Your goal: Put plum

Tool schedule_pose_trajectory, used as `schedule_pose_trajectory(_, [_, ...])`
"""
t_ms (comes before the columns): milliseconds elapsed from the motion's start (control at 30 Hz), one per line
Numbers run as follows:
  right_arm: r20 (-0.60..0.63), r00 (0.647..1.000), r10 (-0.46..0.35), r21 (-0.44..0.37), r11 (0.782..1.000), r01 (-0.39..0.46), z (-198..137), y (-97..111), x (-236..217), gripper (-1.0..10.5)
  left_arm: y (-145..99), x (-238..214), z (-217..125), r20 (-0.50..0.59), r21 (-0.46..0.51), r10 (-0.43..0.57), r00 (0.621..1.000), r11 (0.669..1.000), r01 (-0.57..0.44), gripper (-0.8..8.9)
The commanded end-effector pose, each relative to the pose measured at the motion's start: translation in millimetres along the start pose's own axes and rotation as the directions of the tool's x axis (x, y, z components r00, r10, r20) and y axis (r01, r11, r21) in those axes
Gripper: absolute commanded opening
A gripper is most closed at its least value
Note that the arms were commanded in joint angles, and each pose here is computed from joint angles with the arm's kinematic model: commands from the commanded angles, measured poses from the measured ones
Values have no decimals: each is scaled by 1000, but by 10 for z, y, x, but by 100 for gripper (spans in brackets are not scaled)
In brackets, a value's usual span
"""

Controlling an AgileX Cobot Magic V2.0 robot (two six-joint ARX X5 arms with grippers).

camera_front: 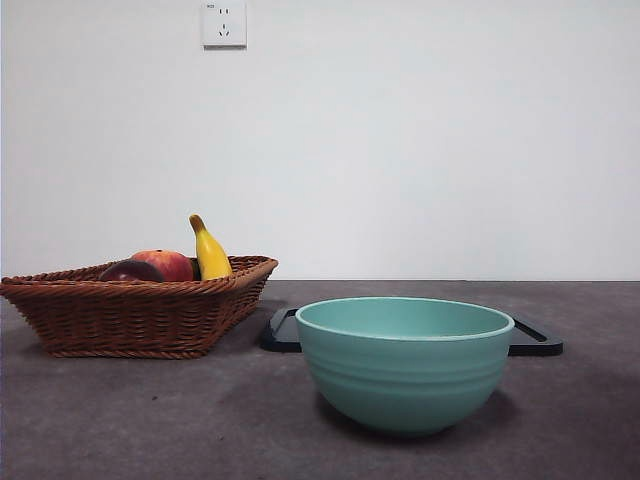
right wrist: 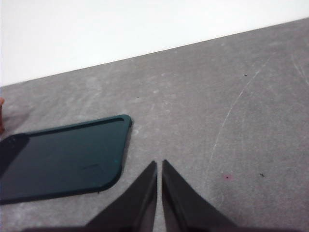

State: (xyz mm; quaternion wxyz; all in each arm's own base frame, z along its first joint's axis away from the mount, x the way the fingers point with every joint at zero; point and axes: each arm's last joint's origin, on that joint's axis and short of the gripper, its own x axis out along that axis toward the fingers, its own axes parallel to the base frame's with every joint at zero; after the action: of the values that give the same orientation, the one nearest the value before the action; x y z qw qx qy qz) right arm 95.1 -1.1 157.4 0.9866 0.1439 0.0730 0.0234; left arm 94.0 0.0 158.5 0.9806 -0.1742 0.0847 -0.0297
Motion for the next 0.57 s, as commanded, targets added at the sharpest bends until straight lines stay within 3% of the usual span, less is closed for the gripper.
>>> schedule_pose_trajectory(33, [51,999,18,36,999,-20,180,60,-65,6,-39,-42,99,23,-76,-6,1000,997,7,10])
schedule_pose_trajectory(367, [124,991,43,27,999,-47,736,248,-299,6,-244,-220,576,19,-53,-49,999,997,49,11])
schedule_pose_trajectory(567, [35,990,135,-46,990,-133,1110,397,-367,6,-402,-256,922,-105,41,-116,988,992,121,11])
